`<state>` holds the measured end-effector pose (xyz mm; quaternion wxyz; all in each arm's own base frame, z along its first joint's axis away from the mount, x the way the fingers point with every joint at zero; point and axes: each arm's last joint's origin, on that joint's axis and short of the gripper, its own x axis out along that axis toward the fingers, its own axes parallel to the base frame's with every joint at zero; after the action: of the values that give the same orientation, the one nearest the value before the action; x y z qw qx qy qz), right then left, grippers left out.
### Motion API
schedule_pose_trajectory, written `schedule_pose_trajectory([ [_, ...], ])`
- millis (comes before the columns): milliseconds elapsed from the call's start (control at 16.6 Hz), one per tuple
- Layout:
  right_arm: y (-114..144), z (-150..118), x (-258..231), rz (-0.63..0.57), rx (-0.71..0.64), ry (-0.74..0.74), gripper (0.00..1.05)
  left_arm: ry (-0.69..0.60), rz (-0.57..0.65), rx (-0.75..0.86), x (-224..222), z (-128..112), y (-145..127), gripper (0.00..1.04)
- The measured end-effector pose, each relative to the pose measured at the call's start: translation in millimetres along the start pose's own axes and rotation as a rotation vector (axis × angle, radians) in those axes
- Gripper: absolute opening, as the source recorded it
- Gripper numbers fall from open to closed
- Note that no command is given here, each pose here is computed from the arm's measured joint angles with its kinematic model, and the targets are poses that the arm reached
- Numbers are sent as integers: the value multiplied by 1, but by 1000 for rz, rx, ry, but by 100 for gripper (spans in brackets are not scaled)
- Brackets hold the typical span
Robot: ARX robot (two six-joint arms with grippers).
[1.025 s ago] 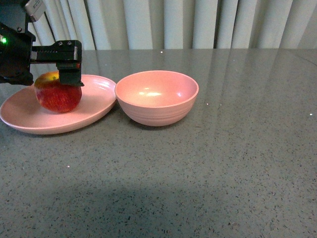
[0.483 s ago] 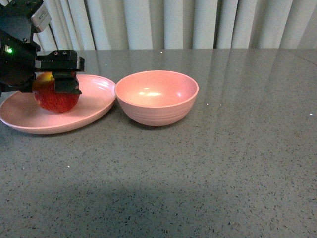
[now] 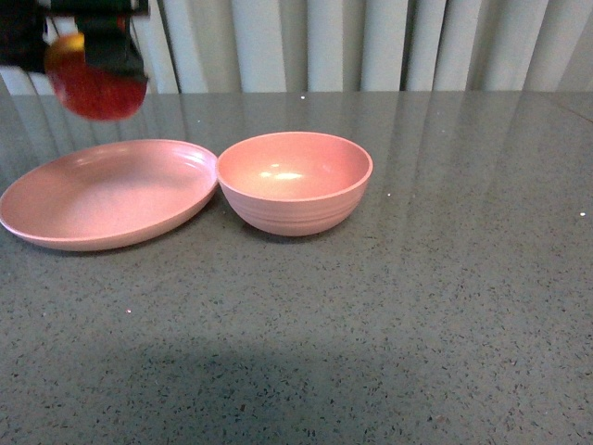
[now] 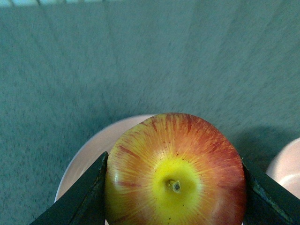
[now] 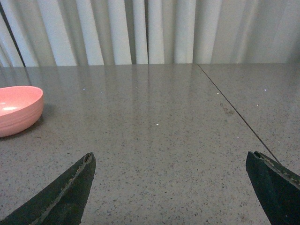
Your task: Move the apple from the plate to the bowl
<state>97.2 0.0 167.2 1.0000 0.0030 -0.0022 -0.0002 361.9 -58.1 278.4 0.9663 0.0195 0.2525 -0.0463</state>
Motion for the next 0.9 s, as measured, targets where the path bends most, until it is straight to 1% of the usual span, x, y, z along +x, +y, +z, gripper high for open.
schedule_pose_trajectory([
  [60, 0, 0, 0, 0, 0, 0, 98, -54, -30, 11, -15, 15, -10, 67],
  [121, 0, 0, 0, 0, 0, 0, 98, -87, -69, 25, -27, 25, -21, 67],
  [181, 0, 0, 0, 0, 0, 0, 98, -107, -108, 40, -35, 30, -35, 67],
  [302, 0, 0, 0, 0, 0, 0, 98, -107, -175, 72, -40, 32, -60, 67],
  [422, 0, 0, 0, 0, 0, 0, 98, -82, -219, 102, -33, 27, -83, 67],
  [543, 0, 0, 0, 0, 0, 0, 98, -36, -239, 126, -19, 17, -99, 67],
  [663, 0, 0, 0, 0, 0, 0, 98, 15, -251, 147, -4, 3, -112, 67],
  [905, 0, 0, 0, 0, 0, 0, 98, 55, -265, 157, 11, -10, -123, 67],
])
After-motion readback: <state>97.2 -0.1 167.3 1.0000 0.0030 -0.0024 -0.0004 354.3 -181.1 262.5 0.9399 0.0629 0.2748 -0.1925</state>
